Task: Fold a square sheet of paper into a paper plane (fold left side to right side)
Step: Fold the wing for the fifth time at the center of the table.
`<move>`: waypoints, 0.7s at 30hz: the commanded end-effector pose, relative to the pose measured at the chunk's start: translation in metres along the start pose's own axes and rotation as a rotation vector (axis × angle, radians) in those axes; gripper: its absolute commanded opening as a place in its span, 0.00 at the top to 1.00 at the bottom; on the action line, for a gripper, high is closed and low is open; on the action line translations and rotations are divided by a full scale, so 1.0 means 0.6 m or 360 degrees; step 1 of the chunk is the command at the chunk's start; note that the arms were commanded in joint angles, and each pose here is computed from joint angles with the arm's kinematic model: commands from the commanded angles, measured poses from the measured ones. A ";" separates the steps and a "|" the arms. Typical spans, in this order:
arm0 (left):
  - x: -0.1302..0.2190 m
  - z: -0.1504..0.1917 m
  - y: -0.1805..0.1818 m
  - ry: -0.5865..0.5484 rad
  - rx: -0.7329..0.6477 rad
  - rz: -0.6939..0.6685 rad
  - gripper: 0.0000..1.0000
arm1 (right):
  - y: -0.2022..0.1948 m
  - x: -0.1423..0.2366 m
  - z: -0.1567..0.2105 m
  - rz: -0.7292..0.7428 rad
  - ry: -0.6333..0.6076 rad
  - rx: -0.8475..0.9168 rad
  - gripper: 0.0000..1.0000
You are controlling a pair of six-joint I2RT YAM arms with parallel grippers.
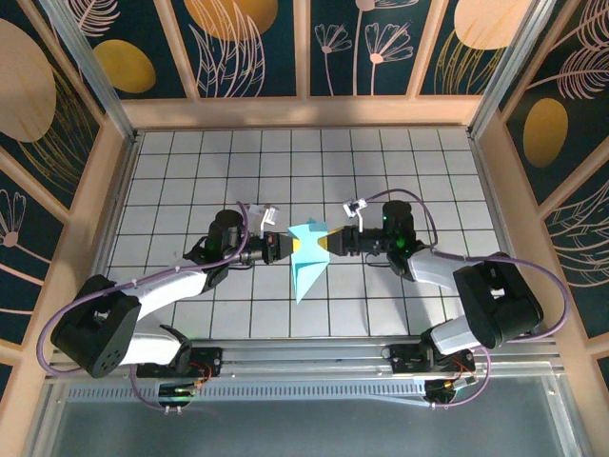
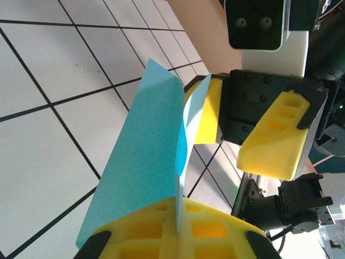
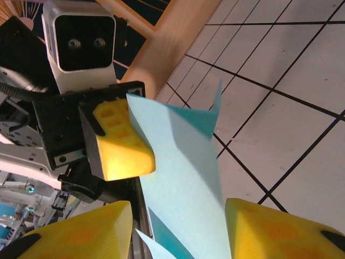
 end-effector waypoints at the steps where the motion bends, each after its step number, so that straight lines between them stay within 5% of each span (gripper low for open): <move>1: 0.000 0.008 0.013 0.0022 -0.0013 -0.0019 1.00 | -0.006 -0.002 -0.013 0.0023 0.0009 0.0042 0.55; 8: -0.003 0.016 0.031 0.0033 0.0030 -0.0072 1.00 | -0.035 -0.010 -0.013 0.0124 0.0040 -0.0013 0.83; 11: -0.004 0.019 0.053 0.0015 0.0071 -0.0155 0.86 | -0.063 -0.014 0.000 0.0218 0.0066 -0.0089 1.00; 16: 0.011 0.014 0.100 -0.0090 0.0111 -0.0427 0.55 | -0.123 -0.019 0.041 0.0416 0.0155 -0.0293 1.00; 21: 0.035 -0.001 0.115 -0.0191 0.0077 -0.0639 0.52 | -0.158 -0.010 0.057 0.0590 0.0198 -0.0520 1.00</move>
Point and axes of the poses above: each hand's point on the last joint's axis, 136 mm out from that joint toward the fingers, its own x axis back along the fingers, its own y axis along the line the jaws close on, z = x × y, the point moved 2 cm from there along x, back along the fingers, and after that the axes turned 11 degrees about x, right-handed, at the moved point
